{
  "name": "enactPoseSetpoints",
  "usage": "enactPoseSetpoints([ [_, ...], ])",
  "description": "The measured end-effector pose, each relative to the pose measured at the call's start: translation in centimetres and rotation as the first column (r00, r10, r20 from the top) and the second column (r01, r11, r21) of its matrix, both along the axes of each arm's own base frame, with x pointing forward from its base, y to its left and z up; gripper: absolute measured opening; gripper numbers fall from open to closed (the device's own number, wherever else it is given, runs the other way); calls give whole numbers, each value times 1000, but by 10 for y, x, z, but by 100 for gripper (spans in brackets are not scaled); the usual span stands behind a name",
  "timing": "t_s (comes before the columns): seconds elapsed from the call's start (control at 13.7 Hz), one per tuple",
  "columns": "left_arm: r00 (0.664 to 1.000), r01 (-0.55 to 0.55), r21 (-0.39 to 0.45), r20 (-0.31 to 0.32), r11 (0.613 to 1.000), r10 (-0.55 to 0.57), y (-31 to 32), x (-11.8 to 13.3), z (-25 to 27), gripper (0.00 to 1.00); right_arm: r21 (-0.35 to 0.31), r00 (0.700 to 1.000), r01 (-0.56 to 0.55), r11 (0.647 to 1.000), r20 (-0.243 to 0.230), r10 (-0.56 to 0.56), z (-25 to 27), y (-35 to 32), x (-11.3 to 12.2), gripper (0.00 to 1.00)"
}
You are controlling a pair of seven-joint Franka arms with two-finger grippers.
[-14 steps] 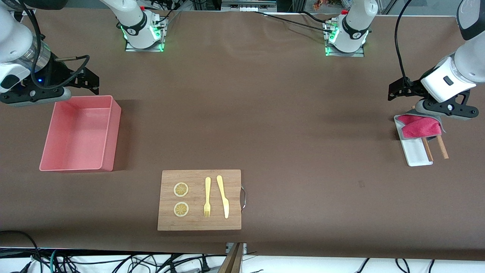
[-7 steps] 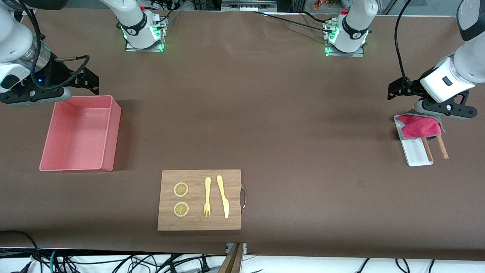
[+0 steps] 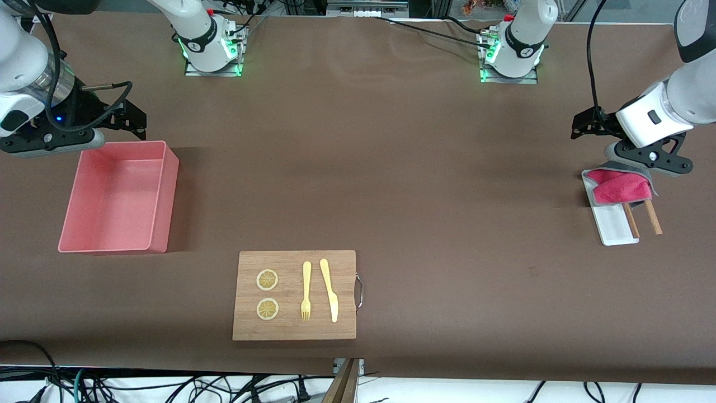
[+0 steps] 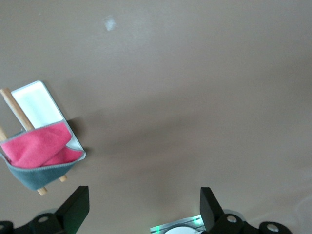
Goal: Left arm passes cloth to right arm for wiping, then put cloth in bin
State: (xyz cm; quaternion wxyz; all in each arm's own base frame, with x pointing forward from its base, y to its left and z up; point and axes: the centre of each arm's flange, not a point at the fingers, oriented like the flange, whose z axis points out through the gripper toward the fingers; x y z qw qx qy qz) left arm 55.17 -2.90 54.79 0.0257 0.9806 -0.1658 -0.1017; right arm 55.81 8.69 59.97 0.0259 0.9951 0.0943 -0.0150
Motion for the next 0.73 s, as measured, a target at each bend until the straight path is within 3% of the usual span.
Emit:
enactPoseSetpoints([
  [0.22, 990, 136, -43, -32, 990, -138, 25, 2, -12, 100, 0, 1000, 0, 1000, 0, 0, 0, 0, 0, 100],
  [0.36, 965, 253, -66, -47, 965, -257, 61, 7, -27, 100, 0, 1000, 0, 1000, 0, 0, 0, 0, 0, 100],
  [0.58, 908, 415, -75, -37, 907, -418, 102, 16, -46, 100, 0, 1000, -1, 1000, 0, 1, 0, 0, 0, 100],
  [0.73, 848, 529, -76, -5, 845, -530, 130, 23, -60, 100, 0, 1000, -1, 1000, 1, 1, 0, 0, 0, 100],
])
